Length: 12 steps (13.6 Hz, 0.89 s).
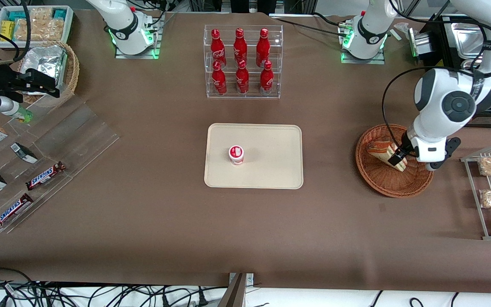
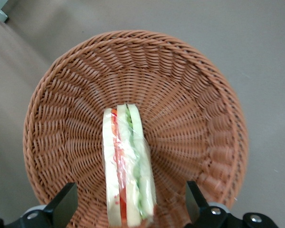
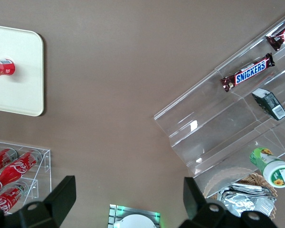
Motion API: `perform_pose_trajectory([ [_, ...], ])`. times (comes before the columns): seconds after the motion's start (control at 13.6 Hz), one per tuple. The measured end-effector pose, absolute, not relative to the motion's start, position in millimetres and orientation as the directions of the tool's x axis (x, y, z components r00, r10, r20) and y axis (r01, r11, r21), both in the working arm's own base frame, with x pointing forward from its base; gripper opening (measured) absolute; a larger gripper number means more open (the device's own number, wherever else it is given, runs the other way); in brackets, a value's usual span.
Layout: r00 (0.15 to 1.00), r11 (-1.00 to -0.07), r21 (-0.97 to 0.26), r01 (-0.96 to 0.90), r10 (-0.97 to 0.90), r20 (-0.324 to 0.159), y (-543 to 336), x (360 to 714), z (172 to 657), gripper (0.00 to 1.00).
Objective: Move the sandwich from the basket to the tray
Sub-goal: 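Close the left gripper on the wrapped sandwich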
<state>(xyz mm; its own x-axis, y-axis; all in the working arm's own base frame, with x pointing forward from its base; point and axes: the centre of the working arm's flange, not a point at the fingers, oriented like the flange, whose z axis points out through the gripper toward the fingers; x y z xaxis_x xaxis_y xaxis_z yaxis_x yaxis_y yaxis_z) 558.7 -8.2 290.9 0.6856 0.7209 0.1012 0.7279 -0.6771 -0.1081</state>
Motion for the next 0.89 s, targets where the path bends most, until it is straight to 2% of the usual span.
perform_pose_trajectory([
  [0.15,0.675,-0.669,-0.095,0.738,0.727,0.126,-12,550,266,1.0],
  [0.37,0.67,-0.663,-0.098,0.742,0.733,0.119,-15,539,240,1.0],
  [0.66,0.676,-0.667,-0.111,0.737,0.728,0.116,-15,537,231,1.0],
  [0.81,0.675,-0.666,-0.113,0.738,0.728,0.117,-13,537,230,0.81],
  [0.89,0.674,-0.665,-0.114,0.738,0.729,0.117,-11,537,230,0.68],
])
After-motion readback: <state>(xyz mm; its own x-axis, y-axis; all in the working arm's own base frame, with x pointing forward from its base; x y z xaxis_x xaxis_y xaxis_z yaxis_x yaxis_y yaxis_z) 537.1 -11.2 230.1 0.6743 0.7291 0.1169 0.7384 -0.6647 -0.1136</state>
